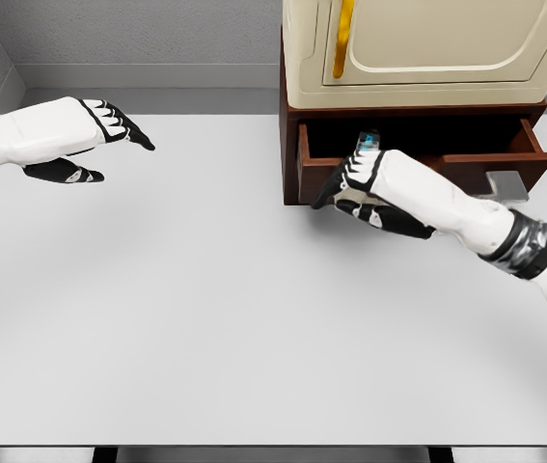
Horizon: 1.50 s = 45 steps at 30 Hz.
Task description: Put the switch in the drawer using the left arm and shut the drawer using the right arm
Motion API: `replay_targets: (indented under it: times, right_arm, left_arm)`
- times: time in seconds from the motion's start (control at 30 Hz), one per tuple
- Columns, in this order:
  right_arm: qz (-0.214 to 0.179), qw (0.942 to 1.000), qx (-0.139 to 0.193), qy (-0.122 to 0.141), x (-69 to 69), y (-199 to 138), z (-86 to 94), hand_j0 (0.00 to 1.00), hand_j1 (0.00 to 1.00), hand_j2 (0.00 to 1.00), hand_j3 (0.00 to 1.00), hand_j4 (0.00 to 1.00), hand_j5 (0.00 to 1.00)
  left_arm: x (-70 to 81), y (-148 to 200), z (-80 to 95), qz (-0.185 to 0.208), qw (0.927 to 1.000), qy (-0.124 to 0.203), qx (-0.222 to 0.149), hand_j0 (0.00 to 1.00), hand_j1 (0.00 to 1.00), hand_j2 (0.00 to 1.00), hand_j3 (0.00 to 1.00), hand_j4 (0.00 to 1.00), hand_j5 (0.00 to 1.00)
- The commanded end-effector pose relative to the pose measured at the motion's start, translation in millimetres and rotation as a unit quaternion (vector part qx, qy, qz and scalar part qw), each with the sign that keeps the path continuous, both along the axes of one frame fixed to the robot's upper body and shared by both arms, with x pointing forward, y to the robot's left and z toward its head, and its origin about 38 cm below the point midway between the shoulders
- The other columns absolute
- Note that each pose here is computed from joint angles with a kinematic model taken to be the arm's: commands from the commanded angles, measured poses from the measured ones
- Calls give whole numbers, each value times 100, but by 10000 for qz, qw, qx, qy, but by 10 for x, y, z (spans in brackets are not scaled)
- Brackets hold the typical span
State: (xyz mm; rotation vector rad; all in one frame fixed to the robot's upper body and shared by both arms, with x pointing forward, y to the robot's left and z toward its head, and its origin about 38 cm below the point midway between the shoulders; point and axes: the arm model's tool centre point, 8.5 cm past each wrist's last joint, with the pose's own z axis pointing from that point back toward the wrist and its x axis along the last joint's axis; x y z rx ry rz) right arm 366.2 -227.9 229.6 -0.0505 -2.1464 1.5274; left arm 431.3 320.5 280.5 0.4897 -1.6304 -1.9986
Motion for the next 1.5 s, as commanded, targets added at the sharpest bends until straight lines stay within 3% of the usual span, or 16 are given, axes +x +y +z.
replay_targets:
  times: [0.0, 0.47, 0.83, 1.0, 1.2, 1.47]
  right_arm:
    - [72, 9999, -46, 57, -33, 32, -40, 52, 52, 52, 52, 52, 52]
    - [62, 9984, -407, 377, -113, -28, -329, 49, 49, 49, 49, 49, 49]
    - [99, 9991, -377, 168, -70, 8, -191, 49, 49, 49, 49, 49, 49]
    - [81, 9993, -357, 82, -15, 14, -126, 49, 49, 49, 49, 49, 49]
    - [-171, 9985, -474, 195, 118, -85, -253, 51, 51, 51, 51, 51, 51]
    - [-419, 9974, -542, 230, 276, -201, -276, 51, 51, 51, 51, 51, 51]
  left_arm:
    - [1, 6, 7, 14, 10000, 7, -31, 81, 81, 81, 81, 81, 81]
    - [-2, 8, -8, 17, 10000, 18, -16, 81, 81, 81, 81, 81, 81]
    - [-2, 15, -2, 23, 10000, 17, -14, 81, 81, 81, 81, 81, 81]
    - [-4, 28, 8, 40, 10000, 8, -28, 81, 81, 81, 81, 81, 81]
    - [-4, 36, 14, 48, 10000, 1, -25, 81, 81, 81, 81, 81, 81]
    - [-6, 47, -1, 63, 10000, 14, -5, 81, 81, 81, 81, 81, 81]
